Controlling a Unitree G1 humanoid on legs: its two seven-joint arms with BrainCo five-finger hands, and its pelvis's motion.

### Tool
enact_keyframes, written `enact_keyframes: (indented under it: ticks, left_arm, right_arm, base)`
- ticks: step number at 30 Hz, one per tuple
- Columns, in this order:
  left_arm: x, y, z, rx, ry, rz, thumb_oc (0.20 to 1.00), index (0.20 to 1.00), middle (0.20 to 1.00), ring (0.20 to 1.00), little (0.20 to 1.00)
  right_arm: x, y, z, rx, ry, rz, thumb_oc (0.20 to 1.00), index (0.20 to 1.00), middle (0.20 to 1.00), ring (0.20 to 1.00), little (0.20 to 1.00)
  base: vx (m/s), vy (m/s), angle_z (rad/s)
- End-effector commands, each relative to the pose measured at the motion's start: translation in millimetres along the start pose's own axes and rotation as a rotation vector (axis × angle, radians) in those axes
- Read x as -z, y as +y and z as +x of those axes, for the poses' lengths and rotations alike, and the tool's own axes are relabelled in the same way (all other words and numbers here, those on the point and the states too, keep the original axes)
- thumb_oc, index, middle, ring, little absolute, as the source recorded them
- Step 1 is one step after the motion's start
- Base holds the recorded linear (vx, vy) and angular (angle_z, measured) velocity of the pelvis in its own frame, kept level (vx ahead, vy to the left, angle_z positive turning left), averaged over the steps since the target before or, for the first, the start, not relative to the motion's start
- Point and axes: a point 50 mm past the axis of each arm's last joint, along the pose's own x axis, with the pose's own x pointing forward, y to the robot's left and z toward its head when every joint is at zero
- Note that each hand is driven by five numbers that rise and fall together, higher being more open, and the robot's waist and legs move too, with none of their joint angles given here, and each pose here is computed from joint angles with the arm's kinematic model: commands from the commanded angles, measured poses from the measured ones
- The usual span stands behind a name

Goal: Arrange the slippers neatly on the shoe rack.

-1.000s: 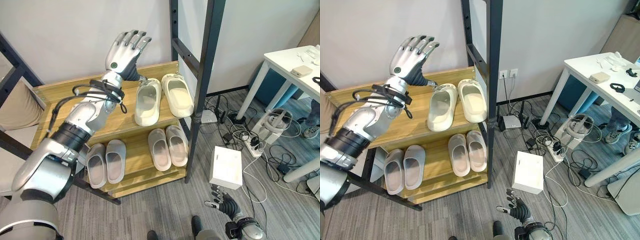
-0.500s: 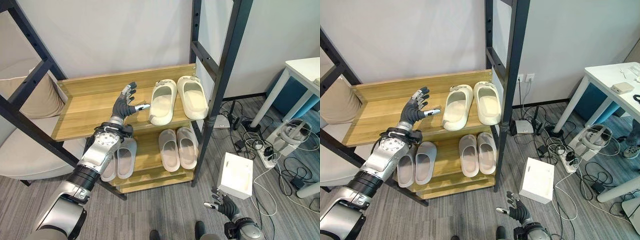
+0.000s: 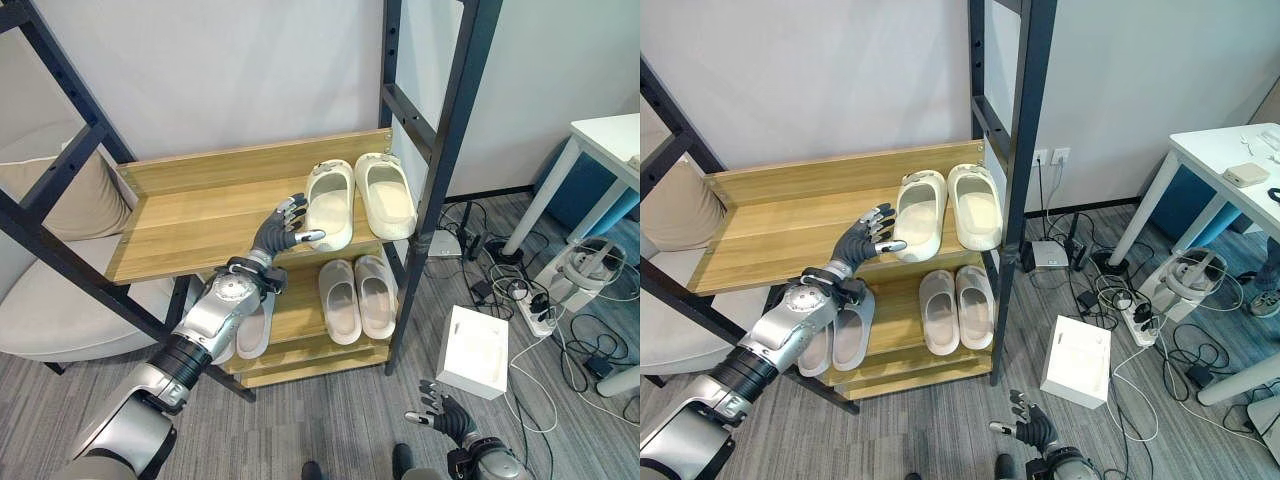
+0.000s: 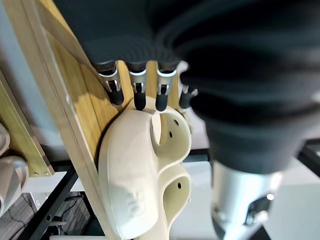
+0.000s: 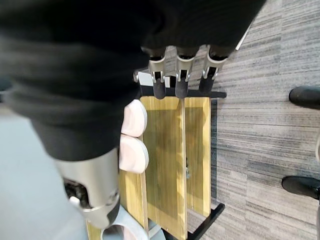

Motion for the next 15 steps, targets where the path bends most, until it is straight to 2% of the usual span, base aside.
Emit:
enact_keyframes:
  ticks: [1,5,9,13,15]
  left_arm:
    - [-34,-17,22,0.061,-0.110,-0.042,1.000,1.000,1.000,1.000,1.000]
    - [-43,-36,33,0.066,-0.149,-0.101,1.000,1.000,1.000,1.000,1.000]
    - [-46,-40,37,0.055,-0.162,-0.118,1.000,1.000,1.000,1.000,1.000]
    - [-43,-27,36,0.000,-0.153,-0.071,1.000,1.000,1.000,1.000,1.000]
    - [-38,-5,33,-0.083,-0.142,-0.025,1.000,1.000,1.000,1.000,1.000]
  right_arm:
    - [-26,3,7,-0.023,-0.096,-0.028,1.000,1.000,1.000,1.000,1.000]
    - [-26,5,9,-0.023,-0.098,-0.018,1.000,1.000,1.000,1.000,1.000]
    - [-27,5,11,-0.018,-0.101,-0.013,1.000,1.000,1.000,1.000,1.000]
    - [-26,5,11,-0.017,-0.099,-0.011,1.000,1.000,1.000,1.000,1.000]
    - [-27,6,12,-0.018,-0.106,-0.009,1.000,1.000,1.000,1.000,1.000]
  base:
    - [0.00,0.000,0.00]
    - [0.00,0.000,0.00]
    - [0.00,-0.001,0.01]
    - [0.00,0.000,0.00]
    - [0.00,0.000,0.00]
